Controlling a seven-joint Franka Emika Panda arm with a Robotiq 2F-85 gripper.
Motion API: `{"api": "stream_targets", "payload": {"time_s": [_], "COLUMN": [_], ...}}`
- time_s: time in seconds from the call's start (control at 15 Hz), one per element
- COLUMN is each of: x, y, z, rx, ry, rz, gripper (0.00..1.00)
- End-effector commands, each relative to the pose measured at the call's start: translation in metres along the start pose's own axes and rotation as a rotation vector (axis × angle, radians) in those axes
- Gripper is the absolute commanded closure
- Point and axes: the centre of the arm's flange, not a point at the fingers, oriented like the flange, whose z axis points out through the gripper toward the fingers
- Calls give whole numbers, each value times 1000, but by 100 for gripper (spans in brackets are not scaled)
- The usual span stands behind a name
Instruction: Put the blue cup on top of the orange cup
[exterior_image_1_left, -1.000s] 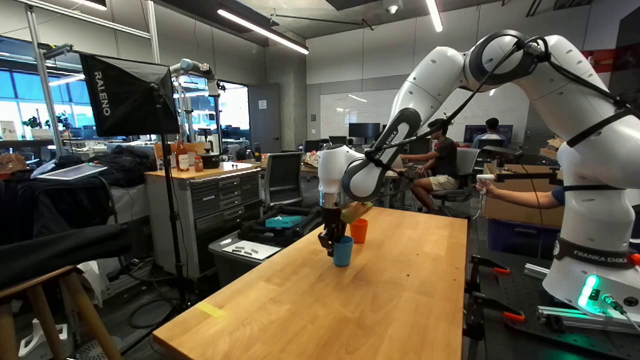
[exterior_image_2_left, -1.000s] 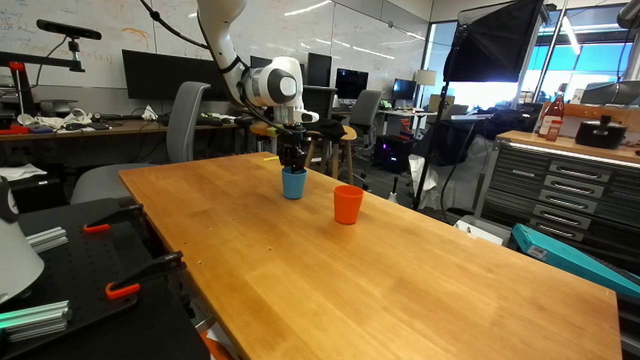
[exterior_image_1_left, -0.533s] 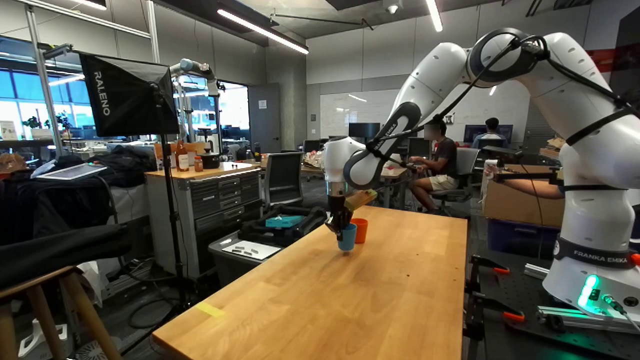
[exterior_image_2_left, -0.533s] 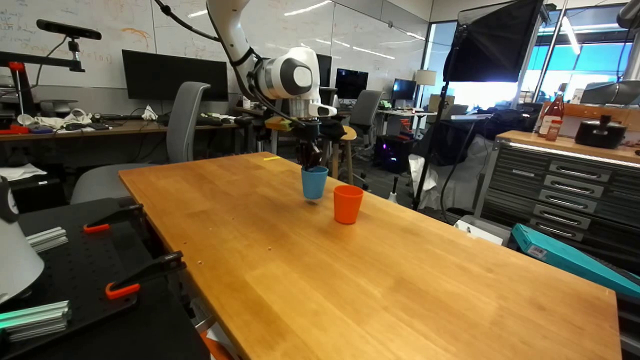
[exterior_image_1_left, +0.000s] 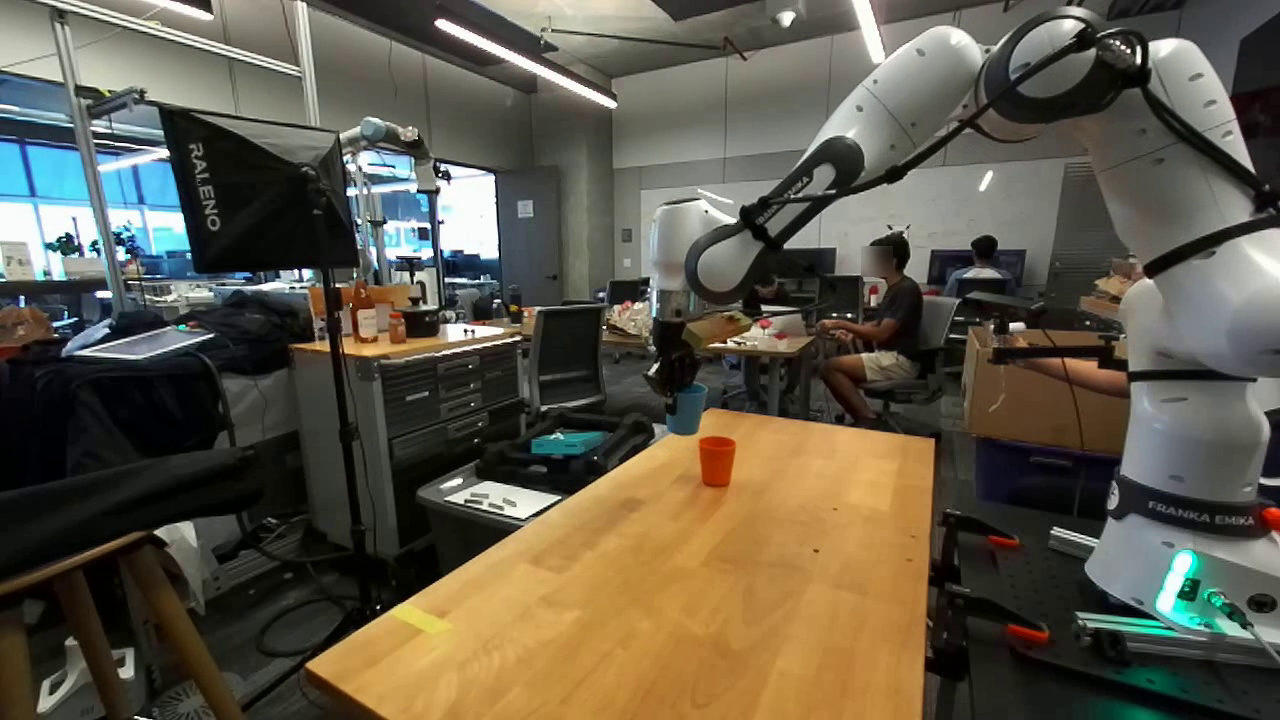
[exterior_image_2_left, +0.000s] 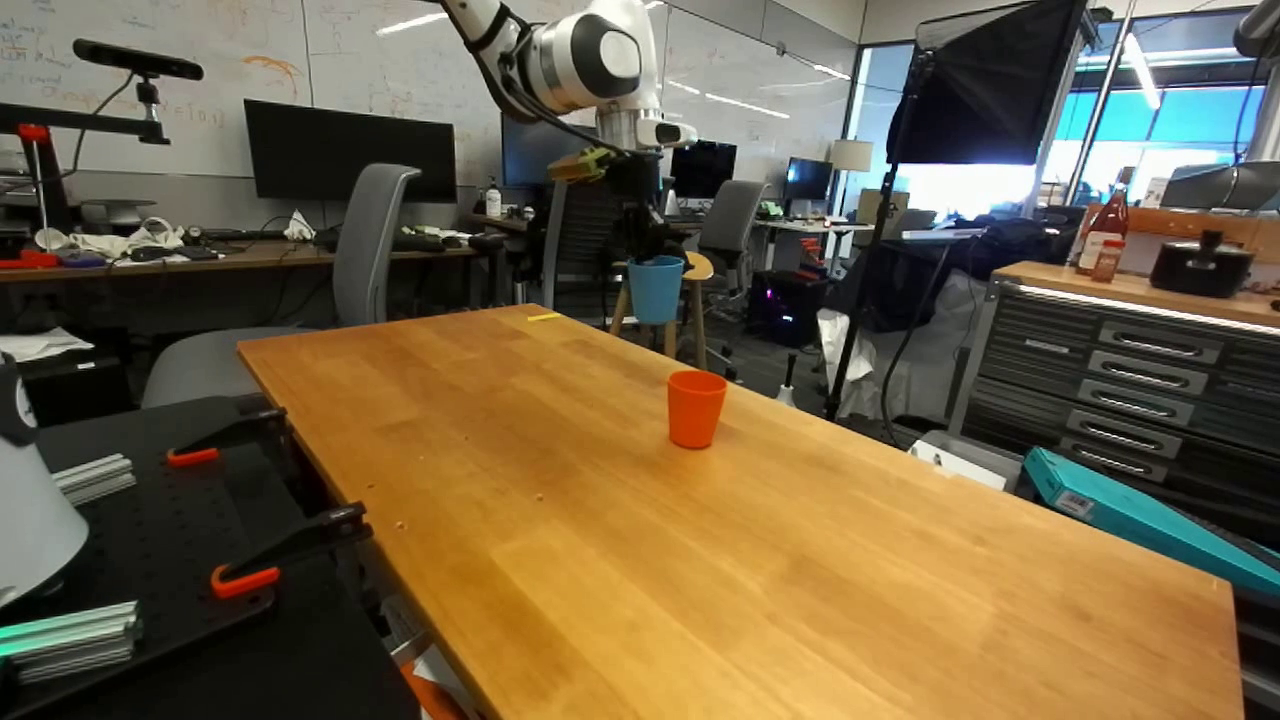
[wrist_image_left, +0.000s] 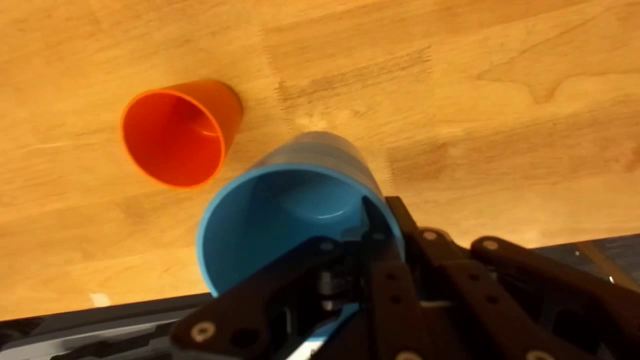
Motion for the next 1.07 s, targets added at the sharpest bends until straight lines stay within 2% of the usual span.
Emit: {"api": "stream_targets", "payload": {"time_s": [0.0,0.47,0.87,1.0], "x": [11,34,39,24], "y": [39,103,110,102], "z": [-18,4,26,43], "rx": [-41,-75,-73,-73], "ry": [-5,1,-9,-20], "rz": [72,147,148,141], "gripper": [95,95,95,95]}}
